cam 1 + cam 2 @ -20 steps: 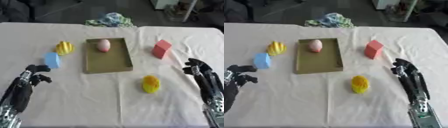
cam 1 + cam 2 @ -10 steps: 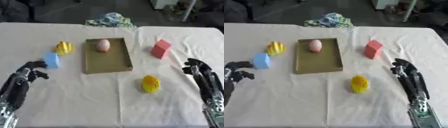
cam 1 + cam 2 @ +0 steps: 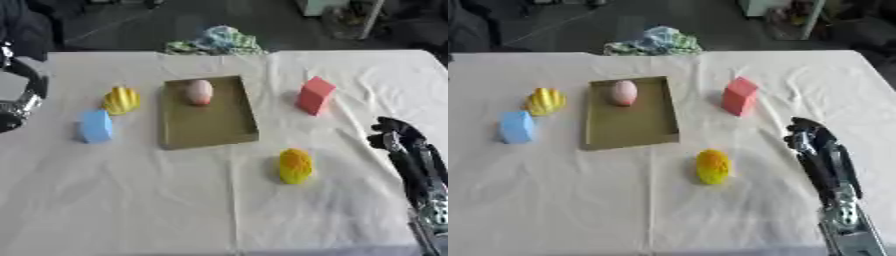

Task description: Pick up objects on the table and place them in the box.

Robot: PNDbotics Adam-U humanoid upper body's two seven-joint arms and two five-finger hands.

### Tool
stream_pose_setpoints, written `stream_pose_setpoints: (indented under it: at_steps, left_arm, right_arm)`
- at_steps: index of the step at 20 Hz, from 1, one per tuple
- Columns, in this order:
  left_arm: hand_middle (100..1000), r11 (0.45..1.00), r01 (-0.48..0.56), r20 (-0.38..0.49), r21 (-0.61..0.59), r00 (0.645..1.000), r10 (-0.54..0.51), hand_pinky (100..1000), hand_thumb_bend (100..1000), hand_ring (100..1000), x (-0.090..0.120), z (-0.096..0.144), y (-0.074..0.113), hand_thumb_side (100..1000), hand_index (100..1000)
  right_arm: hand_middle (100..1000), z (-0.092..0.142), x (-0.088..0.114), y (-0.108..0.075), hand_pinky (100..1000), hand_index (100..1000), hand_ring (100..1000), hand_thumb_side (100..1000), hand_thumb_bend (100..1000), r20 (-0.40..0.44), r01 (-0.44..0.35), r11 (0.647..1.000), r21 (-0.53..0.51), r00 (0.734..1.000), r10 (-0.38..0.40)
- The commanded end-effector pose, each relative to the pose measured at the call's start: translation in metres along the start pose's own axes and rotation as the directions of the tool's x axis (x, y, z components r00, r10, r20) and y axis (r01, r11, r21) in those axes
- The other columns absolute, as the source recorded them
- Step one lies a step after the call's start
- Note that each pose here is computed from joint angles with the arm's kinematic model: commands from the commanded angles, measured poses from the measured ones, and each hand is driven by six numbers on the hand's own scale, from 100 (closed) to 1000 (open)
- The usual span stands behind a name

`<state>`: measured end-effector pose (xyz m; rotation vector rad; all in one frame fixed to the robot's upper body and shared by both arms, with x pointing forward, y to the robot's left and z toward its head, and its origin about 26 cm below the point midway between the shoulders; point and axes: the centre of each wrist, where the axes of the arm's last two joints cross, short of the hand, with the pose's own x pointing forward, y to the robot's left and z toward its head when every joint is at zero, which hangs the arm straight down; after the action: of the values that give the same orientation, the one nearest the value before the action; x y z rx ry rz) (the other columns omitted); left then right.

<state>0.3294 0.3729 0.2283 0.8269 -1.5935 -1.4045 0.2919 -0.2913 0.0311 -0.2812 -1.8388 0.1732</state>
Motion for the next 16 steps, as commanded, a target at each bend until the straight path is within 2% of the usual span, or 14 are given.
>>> stream_pose_setpoints:
  at_steps: [1, 4, 7, 12, 16]
  left_arm:
    - [777, 0.974, 0.135, -0.076, -0.180, 0.986, -0.151, 761, 303, 705, -0.025, -0.009, 0.013, 581, 894]
    - [776, 0.957, 0.139, -0.112, -0.254, 0.979, -0.171, 762, 310, 705, -0.045, -0.026, 0.004, 565, 895]
    - [784, 0.947, 0.131, -0.122, -0.295, 0.977, -0.173, 773, 354, 730, -0.057, -0.040, -0.009, 595, 906]
    - [803, 0.920, 0.149, -0.119, -0.363, 0.972, -0.204, 783, 487, 755, -0.069, -0.054, -0.026, 644, 922]
    - [810, 0.905, 0.155, -0.114, -0.397, 0.970, -0.216, 784, 545, 763, -0.074, -0.060, -0.038, 648, 923]
  right_arm:
    - [667, -0.004, 0.005, -0.006, 687, 784, 656, 674, 100, 0.024, -0.028, 0.999, 0.016, 0.999, 0.028]
    - [667, -0.003, 0.004, -0.006, 687, 784, 656, 675, 100, 0.019, -0.027, 0.999, 0.020, 0.999, 0.027]
    - [667, -0.002, 0.003, -0.006, 687, 784, 655, 675, 100, 0.016, -0.026, 0.999, 0.022, 1.000, 0.026]
    - [667, -0.002, 0.003, -0.005, 687, 785, 656, 676, 100, 0.014, -0.023, 0.999, 0.026, 1.000, 0.023]
    - [667, -0.001, 0.002, -0.005, 687, 785, 656, 676, 100, 0.010, -0.023, 0.999, 0.027, 1.000, 0.022]
